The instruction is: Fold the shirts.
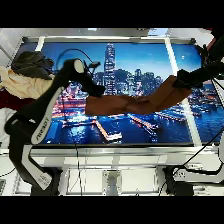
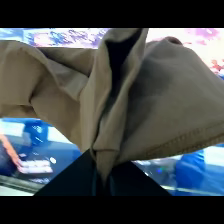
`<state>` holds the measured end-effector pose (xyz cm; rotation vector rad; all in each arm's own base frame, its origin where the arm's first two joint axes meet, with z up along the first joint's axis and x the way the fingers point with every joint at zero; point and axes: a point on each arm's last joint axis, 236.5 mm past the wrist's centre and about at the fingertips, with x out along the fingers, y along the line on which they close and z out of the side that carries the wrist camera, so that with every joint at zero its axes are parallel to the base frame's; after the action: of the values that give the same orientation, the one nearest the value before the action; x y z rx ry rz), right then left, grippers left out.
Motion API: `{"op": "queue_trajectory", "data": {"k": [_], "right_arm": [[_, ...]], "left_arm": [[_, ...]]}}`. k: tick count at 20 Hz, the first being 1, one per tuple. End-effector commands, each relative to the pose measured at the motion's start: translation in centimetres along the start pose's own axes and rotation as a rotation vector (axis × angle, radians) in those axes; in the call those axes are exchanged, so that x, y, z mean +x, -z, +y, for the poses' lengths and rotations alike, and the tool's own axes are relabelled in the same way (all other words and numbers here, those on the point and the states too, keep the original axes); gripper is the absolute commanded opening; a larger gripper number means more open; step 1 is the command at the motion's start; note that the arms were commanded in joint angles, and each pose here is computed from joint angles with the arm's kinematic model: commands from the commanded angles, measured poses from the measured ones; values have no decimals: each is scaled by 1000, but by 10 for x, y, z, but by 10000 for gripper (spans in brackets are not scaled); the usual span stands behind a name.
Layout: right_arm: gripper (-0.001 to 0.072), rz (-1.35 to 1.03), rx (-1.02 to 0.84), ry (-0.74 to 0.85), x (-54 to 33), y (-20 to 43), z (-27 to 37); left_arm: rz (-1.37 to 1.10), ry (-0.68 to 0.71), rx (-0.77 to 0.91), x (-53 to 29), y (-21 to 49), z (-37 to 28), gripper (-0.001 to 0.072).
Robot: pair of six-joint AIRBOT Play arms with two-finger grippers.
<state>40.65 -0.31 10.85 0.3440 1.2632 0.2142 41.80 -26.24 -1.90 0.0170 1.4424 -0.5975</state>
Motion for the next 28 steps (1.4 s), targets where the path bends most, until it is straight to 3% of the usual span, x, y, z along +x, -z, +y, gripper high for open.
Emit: {"op": "queue_trajectory", "data": {"k": [1, 9, 16, 21, 28], "right_arm": [[28, 21, -22, 56, -2, 5, -17], [28, 28, -37, 105, -3, 6, -28], [28, 35, -51, 133, -4, 8, -35], [28, 55, -56, 175, -6, 12, -45], [27, 74, -72, 214, -8, 16, -54]], "left_arm": [[119, 6, -12, 38, 21, -11, 60], [234, -282, -69, 39, 47, 59, 29], [317, -327, -77, 42, 68, 73, 11], [357, -453, -81, 32, 79, 111, 11], [371, -430, -183, 18, 85, 132, 11]]}}
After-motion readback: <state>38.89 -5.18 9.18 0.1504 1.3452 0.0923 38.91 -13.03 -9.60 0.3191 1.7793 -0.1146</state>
